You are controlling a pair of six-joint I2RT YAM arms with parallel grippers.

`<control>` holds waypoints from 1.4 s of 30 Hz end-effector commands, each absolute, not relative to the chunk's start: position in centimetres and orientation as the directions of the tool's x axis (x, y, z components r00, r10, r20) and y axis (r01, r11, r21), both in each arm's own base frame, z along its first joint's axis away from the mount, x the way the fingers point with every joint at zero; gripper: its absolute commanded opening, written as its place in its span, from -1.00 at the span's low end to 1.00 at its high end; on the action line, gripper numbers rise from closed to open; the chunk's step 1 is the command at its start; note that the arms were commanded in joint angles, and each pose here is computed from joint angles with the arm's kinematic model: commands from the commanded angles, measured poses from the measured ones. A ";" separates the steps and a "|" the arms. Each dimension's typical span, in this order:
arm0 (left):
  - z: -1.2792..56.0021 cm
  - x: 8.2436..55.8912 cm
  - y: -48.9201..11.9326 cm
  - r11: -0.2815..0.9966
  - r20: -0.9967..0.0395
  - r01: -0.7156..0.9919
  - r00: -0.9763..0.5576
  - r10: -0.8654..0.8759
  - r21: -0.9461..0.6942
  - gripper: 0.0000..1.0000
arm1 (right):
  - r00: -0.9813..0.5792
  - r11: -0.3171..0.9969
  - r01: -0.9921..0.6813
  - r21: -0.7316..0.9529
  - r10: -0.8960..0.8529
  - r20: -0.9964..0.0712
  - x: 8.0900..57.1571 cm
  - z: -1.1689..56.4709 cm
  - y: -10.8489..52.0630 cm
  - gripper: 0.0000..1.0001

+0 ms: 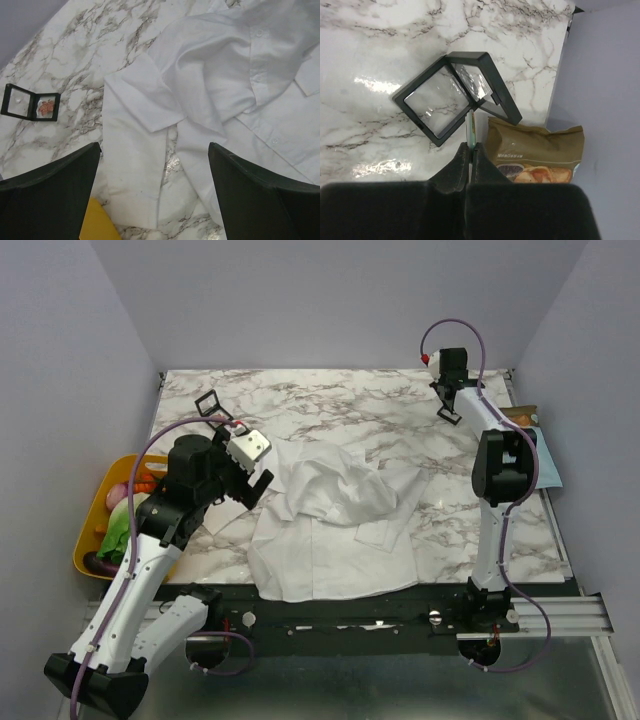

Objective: Remove the brooch from the garment
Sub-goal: Place the brooch in the brooch box.

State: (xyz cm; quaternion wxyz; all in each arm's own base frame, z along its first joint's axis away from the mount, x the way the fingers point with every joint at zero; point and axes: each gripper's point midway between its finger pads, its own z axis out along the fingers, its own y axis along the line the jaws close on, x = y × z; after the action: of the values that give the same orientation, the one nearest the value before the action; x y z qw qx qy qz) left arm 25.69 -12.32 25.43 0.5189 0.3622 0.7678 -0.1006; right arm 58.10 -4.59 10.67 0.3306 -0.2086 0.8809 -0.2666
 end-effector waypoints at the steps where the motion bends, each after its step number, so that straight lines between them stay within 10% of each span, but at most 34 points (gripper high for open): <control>1: 24.9 24.9 -11.4 0.720 -0.867 0.656 -0.202 0.456 0.226 0.97 | -0.686 0.740 -0.192 -0.645 -0.571 -0.451 59.8 9.9 -5.2 -0.99; 42: 23.9 25.3 -10.8 0.751 -0.908 0.655 -0.261 0.329 0.084 0.97 | -0.688 0.731 -0.267 -0.628 -0.601 -0.407 61.1 5.3 -5.8 -0.93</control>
State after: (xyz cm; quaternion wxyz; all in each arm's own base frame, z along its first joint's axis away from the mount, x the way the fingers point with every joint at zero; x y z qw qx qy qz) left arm 25.44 -10.42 23.89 0.5160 0.3167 0.7834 -0.1403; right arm 59.97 -5.84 5.46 0.2959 -0.2428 0.8818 -0.2754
